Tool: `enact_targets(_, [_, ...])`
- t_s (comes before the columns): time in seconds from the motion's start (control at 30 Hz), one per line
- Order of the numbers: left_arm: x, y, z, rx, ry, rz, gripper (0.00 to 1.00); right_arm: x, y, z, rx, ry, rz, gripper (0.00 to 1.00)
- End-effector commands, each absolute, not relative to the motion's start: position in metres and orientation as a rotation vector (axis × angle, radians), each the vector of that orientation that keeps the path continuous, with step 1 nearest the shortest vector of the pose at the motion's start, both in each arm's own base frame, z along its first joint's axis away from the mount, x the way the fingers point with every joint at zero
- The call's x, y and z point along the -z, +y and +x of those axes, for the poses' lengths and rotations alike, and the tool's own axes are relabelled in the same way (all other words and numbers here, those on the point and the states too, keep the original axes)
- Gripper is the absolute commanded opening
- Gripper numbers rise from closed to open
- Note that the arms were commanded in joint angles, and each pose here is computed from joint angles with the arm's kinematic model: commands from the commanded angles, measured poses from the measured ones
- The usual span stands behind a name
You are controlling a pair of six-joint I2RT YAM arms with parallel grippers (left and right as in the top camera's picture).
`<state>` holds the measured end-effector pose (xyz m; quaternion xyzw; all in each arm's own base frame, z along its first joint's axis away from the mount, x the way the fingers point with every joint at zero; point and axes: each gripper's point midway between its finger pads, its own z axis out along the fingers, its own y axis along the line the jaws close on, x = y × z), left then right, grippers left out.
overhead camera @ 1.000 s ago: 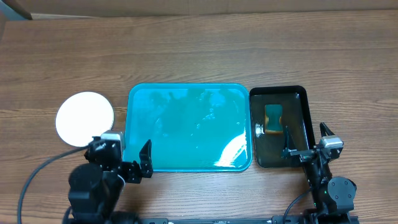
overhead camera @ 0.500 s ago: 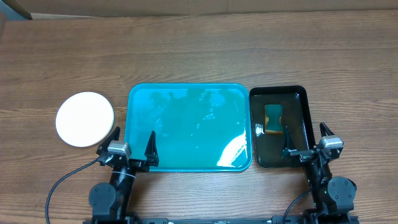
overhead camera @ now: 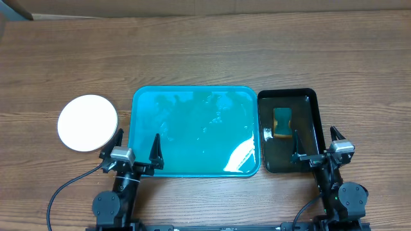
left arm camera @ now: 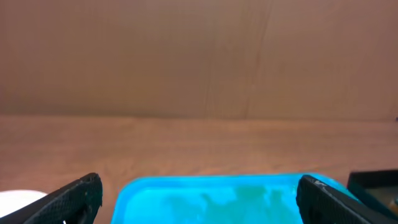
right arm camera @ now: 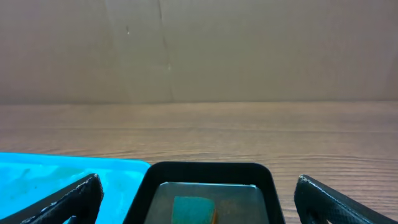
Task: Clean dirty plates on tray and stack at the side
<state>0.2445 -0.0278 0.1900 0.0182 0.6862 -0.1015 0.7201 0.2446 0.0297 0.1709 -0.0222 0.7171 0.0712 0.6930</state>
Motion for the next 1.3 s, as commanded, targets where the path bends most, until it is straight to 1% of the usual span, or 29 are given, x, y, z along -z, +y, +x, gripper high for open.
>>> enact_targets(0.0, [-0.180, -0.025, 0.245, 0.198, 1.553, 0.043, 1.00, -0.170, 0.027, 0.245, -0.147, 1.596, -0.044, 1.00])
enact_targets(0.03, [-0.164, -0.025, 0.245, 0.209, 1.619, 0.030, 1.00, -0.170, 0.027, 0.245, -0.147, 1.596, -0.045, 1.00])
enact_targets(0.07, [-0.160, -0.025, 0.244, 0.223, 1.636, 0.012, 1.00, -0.170, 0.027, 0.245, -0.147, 1.596, -0.045, 1.00])
enact_targets(1.27, [-0.160, -0.026, 0.244, 0.228, 1.634, 0.017, 1.00, -0.170, 0.027, 0.245, -0.148, 1.596, -0.044, 1.00])
